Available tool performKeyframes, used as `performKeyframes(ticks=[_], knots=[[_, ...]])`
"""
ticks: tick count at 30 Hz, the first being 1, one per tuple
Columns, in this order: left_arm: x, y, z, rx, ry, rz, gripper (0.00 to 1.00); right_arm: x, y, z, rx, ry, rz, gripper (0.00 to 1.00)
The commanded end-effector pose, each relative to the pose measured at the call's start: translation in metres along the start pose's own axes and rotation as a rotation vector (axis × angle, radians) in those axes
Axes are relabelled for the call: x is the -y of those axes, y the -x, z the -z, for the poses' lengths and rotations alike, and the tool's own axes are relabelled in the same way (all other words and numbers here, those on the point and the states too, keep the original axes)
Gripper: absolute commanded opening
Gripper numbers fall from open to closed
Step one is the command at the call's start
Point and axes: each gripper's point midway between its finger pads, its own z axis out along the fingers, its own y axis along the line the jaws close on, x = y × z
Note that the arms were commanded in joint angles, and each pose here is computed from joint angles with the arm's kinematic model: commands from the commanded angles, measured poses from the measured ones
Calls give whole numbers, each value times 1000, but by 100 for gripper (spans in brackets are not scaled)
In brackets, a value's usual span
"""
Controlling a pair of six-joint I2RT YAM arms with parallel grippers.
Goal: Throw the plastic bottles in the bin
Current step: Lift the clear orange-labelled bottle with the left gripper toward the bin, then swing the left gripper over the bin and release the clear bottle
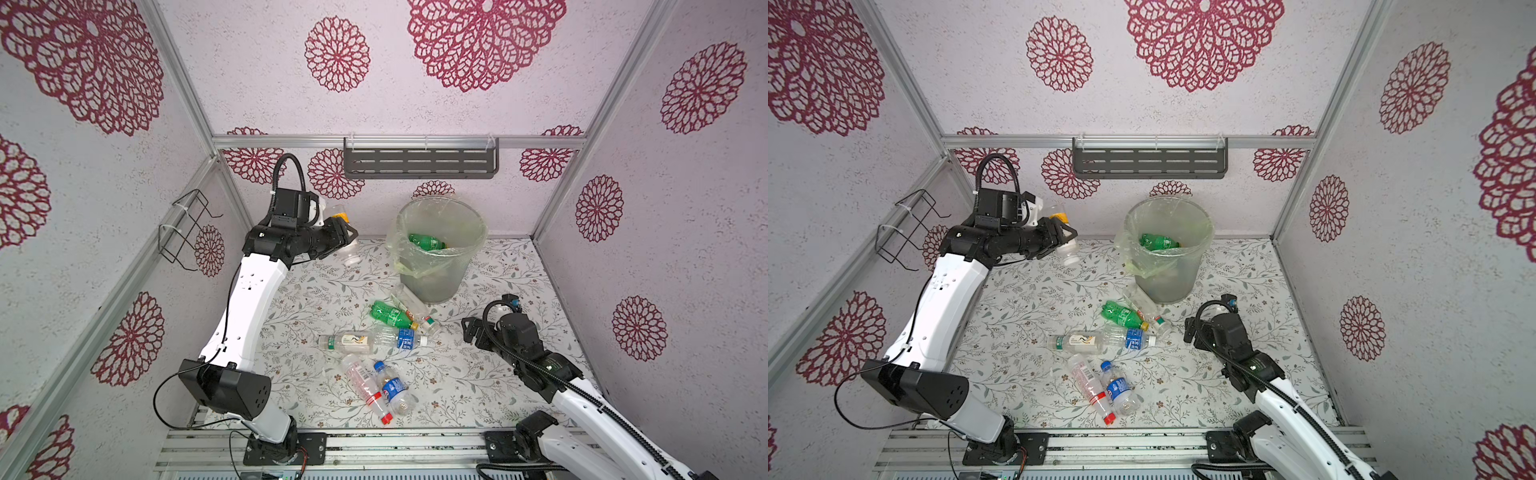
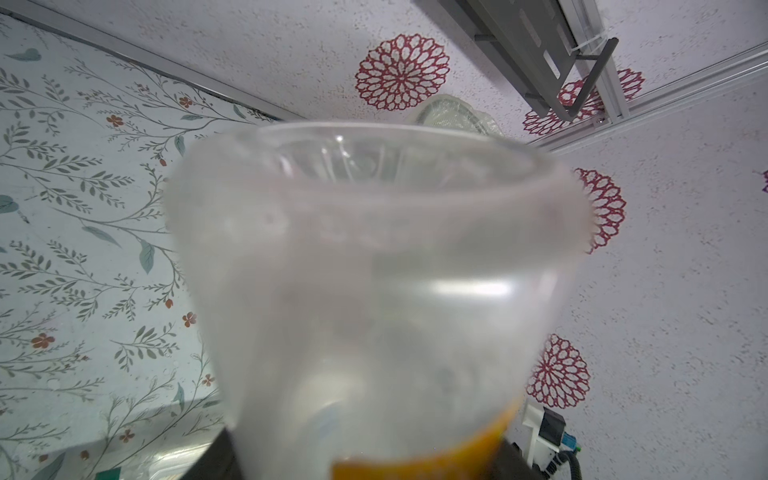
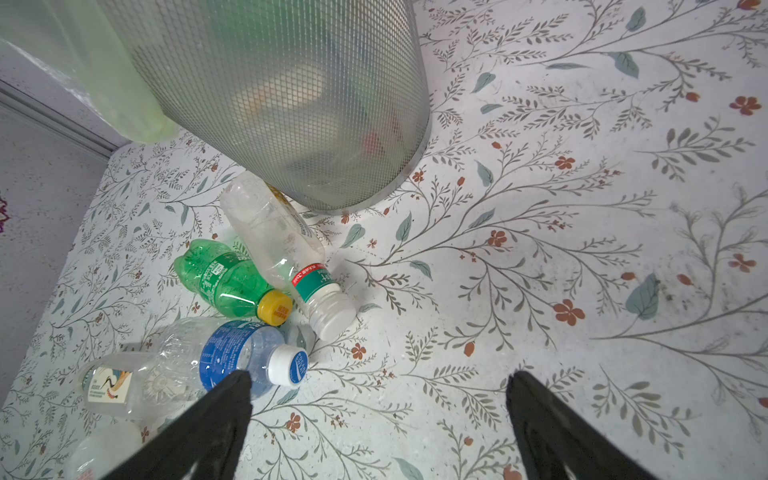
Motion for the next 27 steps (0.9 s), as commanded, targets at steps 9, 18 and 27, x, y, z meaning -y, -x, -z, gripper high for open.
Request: performKeyframes(ticks=[9, 18, 27], knots=[[39, -8, 11, 37, -96, -64, 47, -1, 8, 5, 34, 6, -23, 99], [113, 17, -41, 35, -219, -116, 47, -1, 9, 9, 32, 10, -25, 99], [182, 32, -125, 30, -440, -70, 97, -1, 7, 12, 33, 21, -57, 99]])
